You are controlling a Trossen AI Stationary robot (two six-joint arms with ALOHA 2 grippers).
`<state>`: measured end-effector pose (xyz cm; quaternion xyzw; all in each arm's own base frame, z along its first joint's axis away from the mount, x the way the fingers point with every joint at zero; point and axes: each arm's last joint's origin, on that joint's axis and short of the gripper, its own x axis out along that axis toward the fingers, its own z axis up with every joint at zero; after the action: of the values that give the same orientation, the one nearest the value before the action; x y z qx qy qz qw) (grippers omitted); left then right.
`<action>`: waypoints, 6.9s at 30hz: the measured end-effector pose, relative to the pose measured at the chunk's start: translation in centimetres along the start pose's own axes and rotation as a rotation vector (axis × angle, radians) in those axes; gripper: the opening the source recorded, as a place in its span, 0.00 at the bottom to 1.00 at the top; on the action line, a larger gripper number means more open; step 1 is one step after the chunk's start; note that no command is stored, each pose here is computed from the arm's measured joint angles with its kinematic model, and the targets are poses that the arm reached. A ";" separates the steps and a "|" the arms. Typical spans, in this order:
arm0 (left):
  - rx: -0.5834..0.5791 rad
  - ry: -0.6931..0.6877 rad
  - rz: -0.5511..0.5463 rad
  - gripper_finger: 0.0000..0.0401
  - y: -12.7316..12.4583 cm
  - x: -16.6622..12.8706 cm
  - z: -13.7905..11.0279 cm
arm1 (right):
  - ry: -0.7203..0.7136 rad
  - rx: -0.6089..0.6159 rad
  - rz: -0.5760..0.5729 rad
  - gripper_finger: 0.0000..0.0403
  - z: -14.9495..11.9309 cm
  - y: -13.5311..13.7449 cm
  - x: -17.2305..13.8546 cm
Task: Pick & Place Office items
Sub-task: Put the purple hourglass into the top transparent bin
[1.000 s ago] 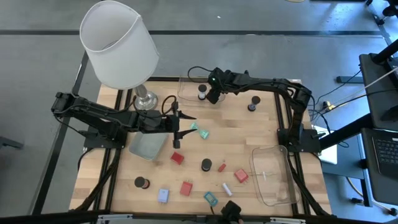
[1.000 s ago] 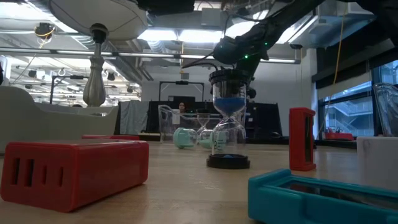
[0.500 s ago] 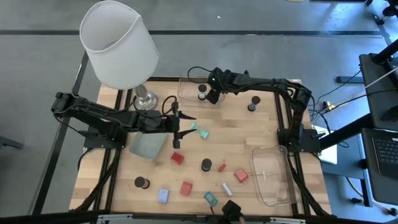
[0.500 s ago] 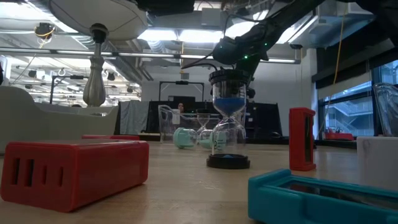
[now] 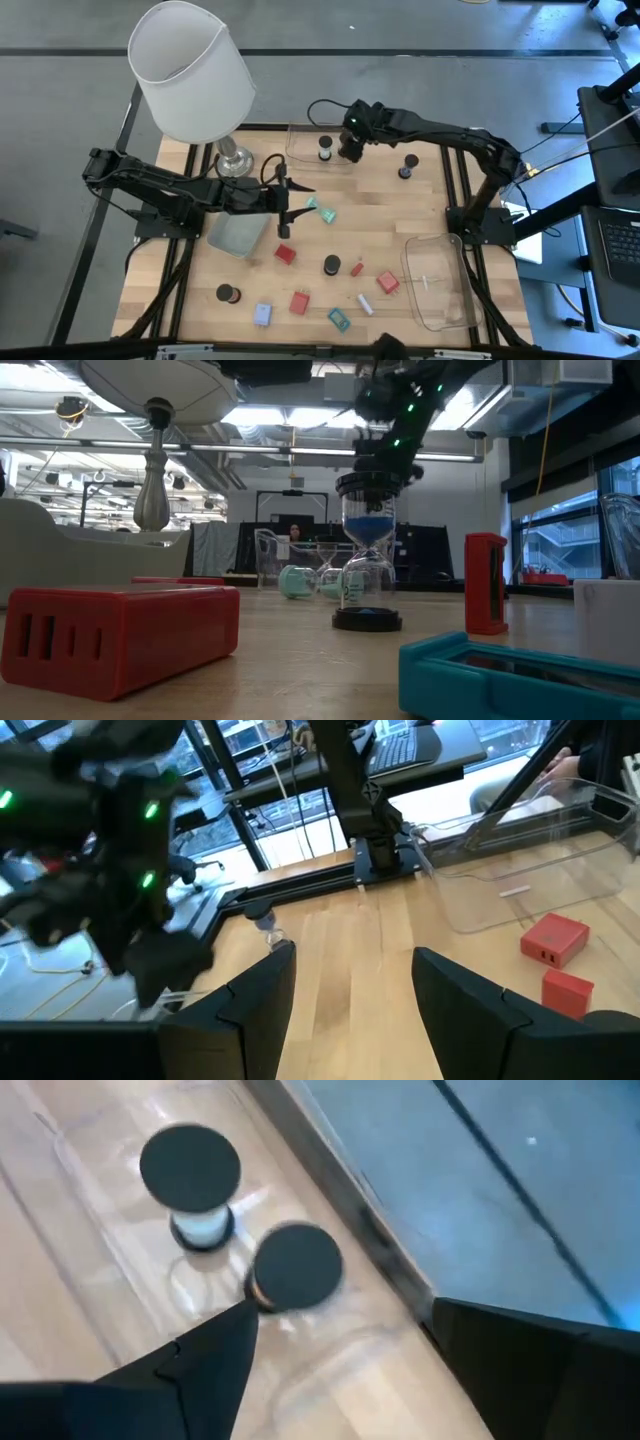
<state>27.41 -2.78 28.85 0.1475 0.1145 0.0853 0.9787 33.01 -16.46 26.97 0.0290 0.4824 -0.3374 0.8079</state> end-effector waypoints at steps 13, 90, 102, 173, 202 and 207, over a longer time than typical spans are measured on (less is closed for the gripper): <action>-0.022 0.018 0.073 0.49 0.2 0.0 -0.1 | 0.119 0.068 -0.016 0.70 -6.9 -1.4 -5.3; -0.026 0.017 0.070 0.49 0.2 0.0 0.0 | 0.355 0.422 -0.016 0.71 -16.0 -4.8 -0.3; -0.026 0.017 0.070 0.49 0.2 0.0 0.0 | 0.353 0.421 -0.018 0.53 -16.0 -4.8 -0.3; -0.027 -0.003 0.076 0.49 0.3 0.0 0.1 | 0.032 0.160 0.199 0.53 -3.0 3.5 3.7; -0.026 -0.002 0.076 0.49 0.3 0.0 0.1 | 0.039 0.159 0.186 0.56 -3.0 2.7 4.0; -0.026 -0.002 0.076 0.49 0.3 0.0 0.1 | 0.039 0.159 0.186 0.61 -3.0 2.7 4.0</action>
<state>27.41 -2.57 29.05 0.1390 0.1066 0.1235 0.9768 33.52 -15.32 21.39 0.1443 0.4648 -0.2977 0.8213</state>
